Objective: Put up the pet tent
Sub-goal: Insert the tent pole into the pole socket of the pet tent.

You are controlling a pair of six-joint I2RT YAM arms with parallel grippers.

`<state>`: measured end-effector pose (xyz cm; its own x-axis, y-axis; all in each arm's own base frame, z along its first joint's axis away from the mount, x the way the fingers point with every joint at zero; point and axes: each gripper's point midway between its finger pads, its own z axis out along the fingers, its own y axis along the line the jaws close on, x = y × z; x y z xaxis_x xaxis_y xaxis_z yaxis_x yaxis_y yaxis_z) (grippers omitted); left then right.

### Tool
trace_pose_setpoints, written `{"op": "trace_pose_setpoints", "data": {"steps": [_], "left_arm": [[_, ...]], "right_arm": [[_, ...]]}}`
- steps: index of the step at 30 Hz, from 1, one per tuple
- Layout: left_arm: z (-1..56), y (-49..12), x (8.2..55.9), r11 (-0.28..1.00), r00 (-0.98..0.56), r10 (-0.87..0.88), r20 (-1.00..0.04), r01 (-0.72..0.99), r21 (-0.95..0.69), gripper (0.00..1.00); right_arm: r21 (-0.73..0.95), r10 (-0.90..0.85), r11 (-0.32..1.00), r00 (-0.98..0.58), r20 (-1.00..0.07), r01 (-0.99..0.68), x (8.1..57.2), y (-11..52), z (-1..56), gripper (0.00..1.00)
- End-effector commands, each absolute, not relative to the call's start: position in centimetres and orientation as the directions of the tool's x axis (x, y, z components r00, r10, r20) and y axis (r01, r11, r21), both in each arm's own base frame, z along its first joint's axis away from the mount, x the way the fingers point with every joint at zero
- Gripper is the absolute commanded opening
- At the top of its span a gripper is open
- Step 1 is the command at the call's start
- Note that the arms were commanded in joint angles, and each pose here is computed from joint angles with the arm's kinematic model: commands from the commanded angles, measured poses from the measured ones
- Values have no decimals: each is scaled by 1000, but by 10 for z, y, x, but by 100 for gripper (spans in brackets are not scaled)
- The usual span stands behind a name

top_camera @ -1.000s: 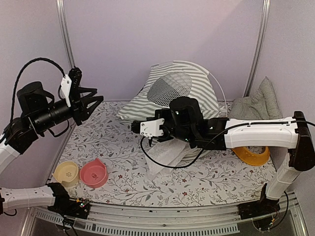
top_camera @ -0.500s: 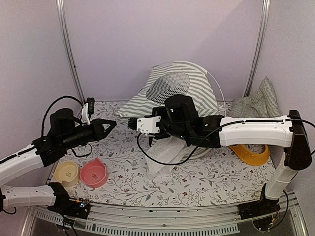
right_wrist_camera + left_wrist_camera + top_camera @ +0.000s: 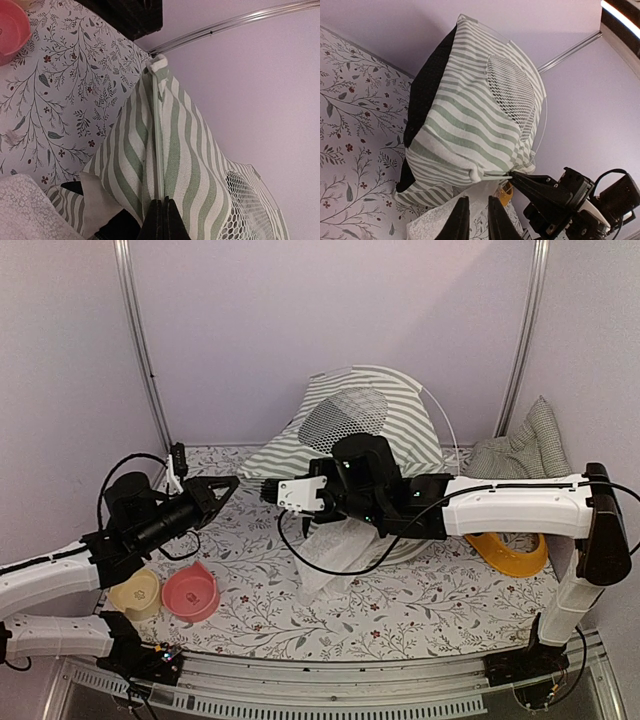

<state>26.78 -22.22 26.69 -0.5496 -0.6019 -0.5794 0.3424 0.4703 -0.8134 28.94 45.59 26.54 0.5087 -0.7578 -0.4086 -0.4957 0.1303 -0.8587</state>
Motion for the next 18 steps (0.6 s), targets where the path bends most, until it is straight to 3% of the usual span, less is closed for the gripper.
{"op": "trace_pose_setpoints", "data": {"steps": [1,18], "left_arm": [[283,-224,277,383,-517,-682,-517,350,-855,15],[285,-235,287,345,-546,-675,-497,362,-866,10]], "right_arm": [[-847,-796,141,450,-404,-512,305,447,251,0],[-847,-798,144,446,-405,-512,305,447,251,0]]}}
